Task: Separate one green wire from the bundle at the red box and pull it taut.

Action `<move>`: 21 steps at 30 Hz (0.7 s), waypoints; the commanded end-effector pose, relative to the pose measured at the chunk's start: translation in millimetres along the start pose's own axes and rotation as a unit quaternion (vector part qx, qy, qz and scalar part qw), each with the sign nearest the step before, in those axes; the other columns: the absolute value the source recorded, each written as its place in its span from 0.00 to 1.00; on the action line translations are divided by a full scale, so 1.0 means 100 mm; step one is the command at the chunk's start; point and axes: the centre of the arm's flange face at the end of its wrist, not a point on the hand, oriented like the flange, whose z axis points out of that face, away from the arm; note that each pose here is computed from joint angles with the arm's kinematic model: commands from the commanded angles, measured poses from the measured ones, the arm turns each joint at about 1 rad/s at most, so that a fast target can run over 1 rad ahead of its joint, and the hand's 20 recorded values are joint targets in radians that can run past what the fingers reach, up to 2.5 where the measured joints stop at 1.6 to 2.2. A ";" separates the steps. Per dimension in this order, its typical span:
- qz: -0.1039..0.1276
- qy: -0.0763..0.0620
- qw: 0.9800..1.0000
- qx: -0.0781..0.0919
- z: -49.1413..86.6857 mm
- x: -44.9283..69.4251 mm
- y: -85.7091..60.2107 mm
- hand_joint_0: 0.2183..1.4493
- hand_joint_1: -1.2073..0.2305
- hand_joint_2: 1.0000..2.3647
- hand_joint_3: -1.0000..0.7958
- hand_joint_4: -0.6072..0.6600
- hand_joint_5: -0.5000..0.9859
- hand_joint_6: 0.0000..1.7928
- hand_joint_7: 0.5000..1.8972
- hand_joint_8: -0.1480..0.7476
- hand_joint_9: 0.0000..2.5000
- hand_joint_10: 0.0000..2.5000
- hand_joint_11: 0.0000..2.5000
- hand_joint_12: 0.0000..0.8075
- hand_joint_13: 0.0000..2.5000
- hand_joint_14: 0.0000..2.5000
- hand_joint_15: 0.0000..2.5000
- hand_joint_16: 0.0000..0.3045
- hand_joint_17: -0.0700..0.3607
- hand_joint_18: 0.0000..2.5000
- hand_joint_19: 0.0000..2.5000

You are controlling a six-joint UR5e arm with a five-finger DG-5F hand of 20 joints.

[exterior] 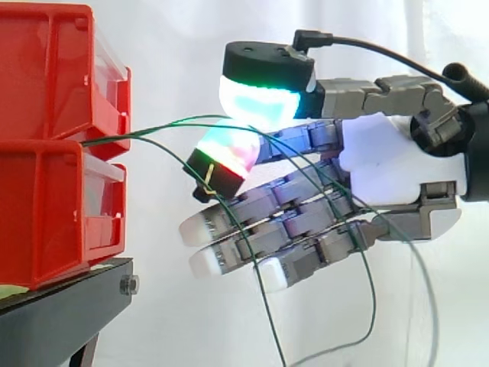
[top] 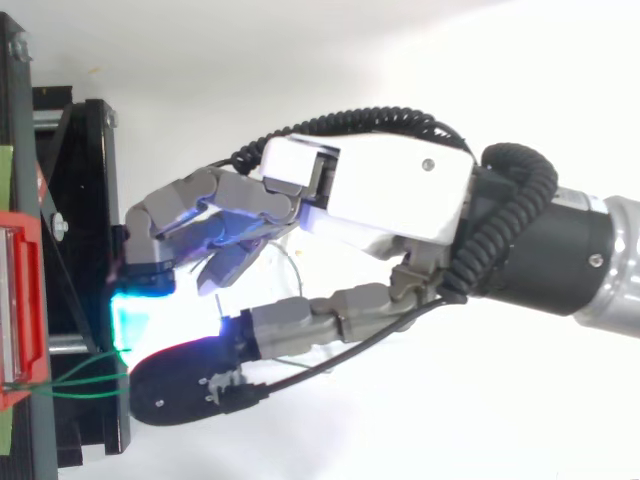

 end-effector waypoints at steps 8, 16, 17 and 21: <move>-0.031 -0.029 0.998 0.053 -0.16 -0.15 0.05 0.31 0.31 0.01 0.56 0.42 0.25 0.49 0.49 0.52 0.37 0.00 0.19 0.42 0.28 0.00 0.08 0.17 0.43 0.32 0.12; -0.043 -0.075 0.993 0.076 -0.25 -0.25 -0.18 0.31 0.31 0.01 0.56 0.41 0.25 0.49 0.49 0.52 0.34 0.00 0.17 0.42 0.29 0.00 0.09 0.17 0.43 0.32 0.12; -0.039 -0.076 0.994 0.069 -0.25 -0.25 -0.20 0.31 0.31 0.01 0.57 0.42 0.25 0.49 0.49 0.52 0.34 0.00 0.17 0.42 0.29 0.00 0.09 0.17 0.43 0.32 0.12; -0.026 -0.078 0.996 0.044 -0.20 -0.21 -0.23 0.31 0.31 0.01 0.57 0.42 0.25 0.49 0.49 0.52 0.34 0.00 0.17 0.42 0.29 0.00 0.09 0.17 0.43 0.32 0.12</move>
